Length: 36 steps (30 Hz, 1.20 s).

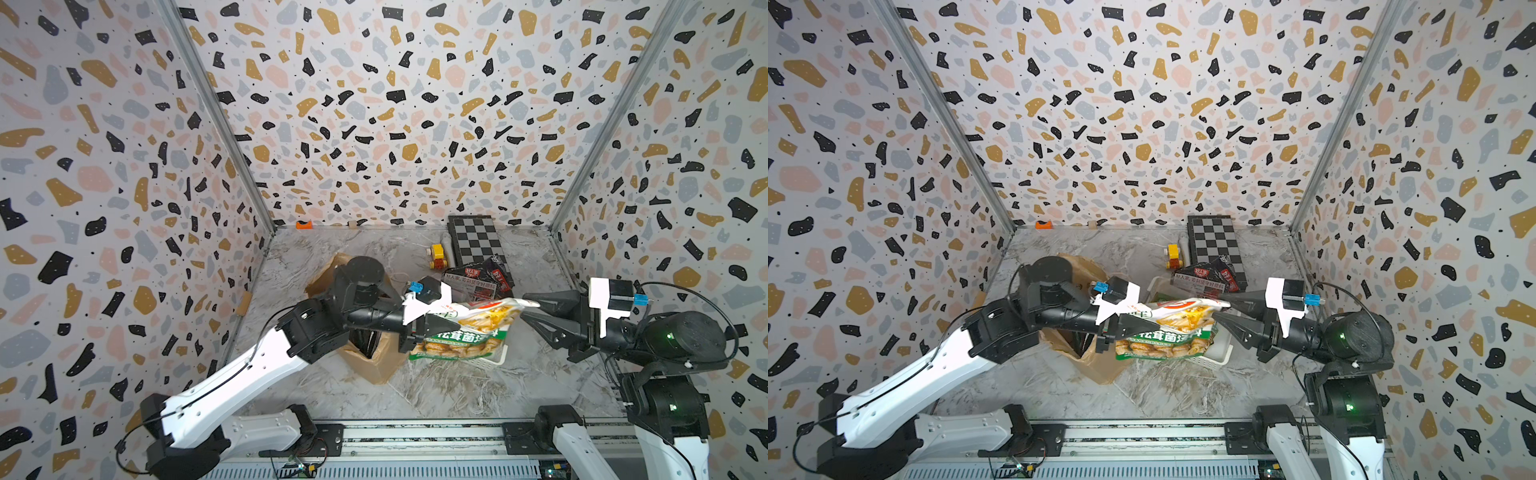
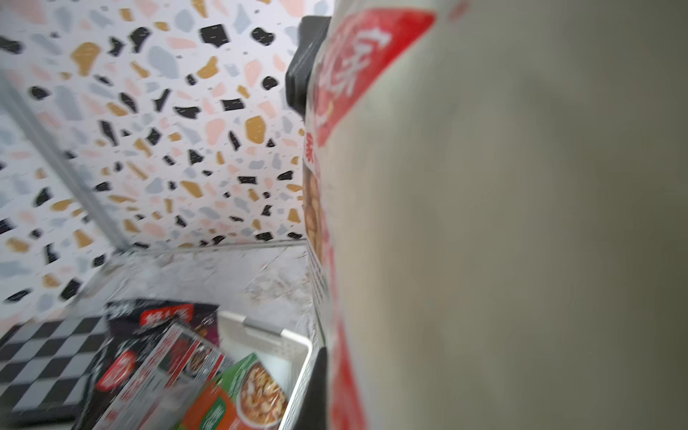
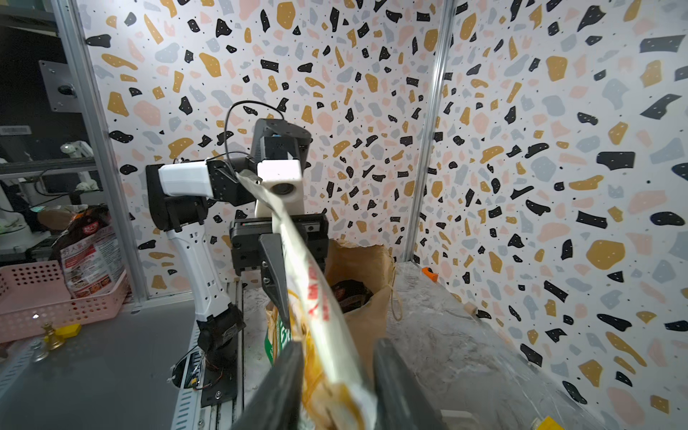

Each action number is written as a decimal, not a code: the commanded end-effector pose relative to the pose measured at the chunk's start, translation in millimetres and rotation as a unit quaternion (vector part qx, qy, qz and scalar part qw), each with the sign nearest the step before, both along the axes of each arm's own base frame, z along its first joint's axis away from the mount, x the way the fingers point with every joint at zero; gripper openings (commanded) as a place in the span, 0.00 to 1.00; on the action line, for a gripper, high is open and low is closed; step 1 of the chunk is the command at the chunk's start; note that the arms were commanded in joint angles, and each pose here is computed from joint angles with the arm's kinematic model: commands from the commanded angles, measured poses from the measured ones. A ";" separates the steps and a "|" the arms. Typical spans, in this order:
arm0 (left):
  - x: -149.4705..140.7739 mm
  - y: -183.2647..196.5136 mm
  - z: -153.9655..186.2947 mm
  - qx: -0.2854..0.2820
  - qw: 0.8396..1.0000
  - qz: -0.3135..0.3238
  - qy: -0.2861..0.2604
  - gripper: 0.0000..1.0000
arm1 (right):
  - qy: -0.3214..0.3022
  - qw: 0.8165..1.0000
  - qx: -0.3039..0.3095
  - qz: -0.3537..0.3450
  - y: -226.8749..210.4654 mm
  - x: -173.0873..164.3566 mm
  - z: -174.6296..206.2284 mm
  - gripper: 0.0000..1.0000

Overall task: Place the condiment packets inside the bag
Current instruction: Pick up the condiment packet from the storage box, then place the condiment packet in the paper bag.

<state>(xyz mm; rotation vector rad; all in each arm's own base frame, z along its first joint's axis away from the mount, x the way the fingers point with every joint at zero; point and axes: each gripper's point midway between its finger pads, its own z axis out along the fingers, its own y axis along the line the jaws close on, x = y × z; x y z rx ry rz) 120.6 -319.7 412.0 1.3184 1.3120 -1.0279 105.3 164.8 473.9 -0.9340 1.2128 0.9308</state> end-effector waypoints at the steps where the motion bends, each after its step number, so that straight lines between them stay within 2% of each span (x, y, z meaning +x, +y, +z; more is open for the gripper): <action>1: 47.0 67.9 72.6 -0.130 0.959 0.235 -0.092 0.00 | -0.008 0.999 0.013 -0.052 -8.2 2.9 10.4 0.60; 3: 57.1 106.9 84.8 -0.153 0.928 0.317 -0.124 0.00 | 0.005 0.997 0.016 -0.074 -11.5 12.3 6.6 0.61; 8: 64.7 175.8 97.2 -0.165 0.860 0.447 -0.180 0.00 | 0.032 0.994 0.011 -0.108 -16.9 29.0 -8.4 0.61; 12: 75.3 199.7 85.5 -0.158 0.821 0.511 -0.201 0.00 | 0.039 0.993 0.010 -0.115 -17.9 34.1 -13.6 0.61; 14: 82.4 201.7 75.8 -0.144 0.812 0.526 -0.209 0.00 | 0.041 0.992 0.009 -0.116 -18.0 34.5 -14.8 0.61; 17: 91.9 204.1 62.9 -0.132 0.805 0.539 -0.209 0.00 | 0.037 0.992 0.003 -0.118 -18.3 32.0 -16.2 0.61; 23: 107.9 205.0 22.1 -0.089 0.810 0.545 -0.197 0.00 | 0.027 0.991 -0.009 -0.129 -20.7 28.1 -21.2 0.62; 29: 118.4 219.0 -19.8 -0.061 0.812 0.562 -0.144 0.00 | 0.023 0.991 -0.010 -0.130 -20.8 26.8 -22.7 0.62; 33: 120.2 219.8 -45.6 -0.052 0.825 0.553 -0.105 0.00 | 0.022 0.991 -0.007 -0.132 -21.2 28.2 -24.1 0.63; 36: 117.3 211.8 -55.7 -0.057 0.842 0.530 -0.083 0.00 | 0.024 0.991 -0.008 -0.133 -21.3 28.6 -25.8 0.63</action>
